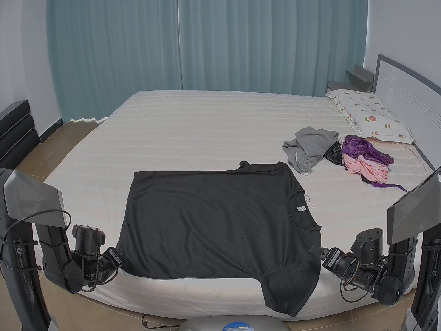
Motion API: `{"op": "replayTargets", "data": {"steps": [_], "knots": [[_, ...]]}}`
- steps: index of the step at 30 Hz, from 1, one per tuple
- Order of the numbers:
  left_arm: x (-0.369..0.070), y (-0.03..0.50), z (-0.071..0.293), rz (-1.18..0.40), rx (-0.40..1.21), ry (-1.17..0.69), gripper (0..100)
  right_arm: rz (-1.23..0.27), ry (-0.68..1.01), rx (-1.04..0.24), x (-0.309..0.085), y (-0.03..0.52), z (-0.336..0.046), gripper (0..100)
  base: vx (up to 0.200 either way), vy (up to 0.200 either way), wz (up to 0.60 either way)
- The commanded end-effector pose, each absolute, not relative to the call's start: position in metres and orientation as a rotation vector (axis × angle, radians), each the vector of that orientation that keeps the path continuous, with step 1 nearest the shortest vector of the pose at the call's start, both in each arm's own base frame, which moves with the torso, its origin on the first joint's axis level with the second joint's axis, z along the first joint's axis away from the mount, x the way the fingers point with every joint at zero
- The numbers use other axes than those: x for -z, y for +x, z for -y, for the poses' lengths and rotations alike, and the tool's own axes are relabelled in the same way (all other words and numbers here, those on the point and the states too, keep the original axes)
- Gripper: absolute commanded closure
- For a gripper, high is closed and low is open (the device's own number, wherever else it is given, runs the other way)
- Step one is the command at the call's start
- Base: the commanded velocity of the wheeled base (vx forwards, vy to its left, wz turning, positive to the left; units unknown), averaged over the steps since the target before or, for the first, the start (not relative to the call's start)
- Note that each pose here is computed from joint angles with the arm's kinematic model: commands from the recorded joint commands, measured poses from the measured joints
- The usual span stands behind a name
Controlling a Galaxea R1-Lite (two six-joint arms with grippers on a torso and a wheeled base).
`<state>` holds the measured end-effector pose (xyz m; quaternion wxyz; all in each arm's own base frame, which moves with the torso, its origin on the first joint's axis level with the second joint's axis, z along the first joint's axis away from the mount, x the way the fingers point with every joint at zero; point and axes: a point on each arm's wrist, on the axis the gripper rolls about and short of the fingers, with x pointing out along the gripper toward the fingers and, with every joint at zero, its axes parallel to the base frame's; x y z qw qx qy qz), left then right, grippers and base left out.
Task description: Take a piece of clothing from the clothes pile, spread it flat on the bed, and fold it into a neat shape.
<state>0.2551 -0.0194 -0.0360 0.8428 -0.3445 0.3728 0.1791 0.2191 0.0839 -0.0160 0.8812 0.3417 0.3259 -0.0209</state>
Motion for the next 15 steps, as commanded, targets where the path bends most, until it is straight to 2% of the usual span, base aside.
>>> {"op": "replayTargets", "data": {"steps": [1, 15], "knots": [[0.043, 0.251, 0.015, -0.815, -0.407, -0.722, 100, -0.669, 0.717, 0.039, 0.016, 0.22, -0.084, 0, 0.0, 0.0, 0.0], [0.037, 0.234, 0.005, -0.851, -0.398, -0.615, 100, -0.675, 0.713, 0.042, 0.016, 0.218, -0.083, 0, 0.0, 0.0, 0.0]]}}
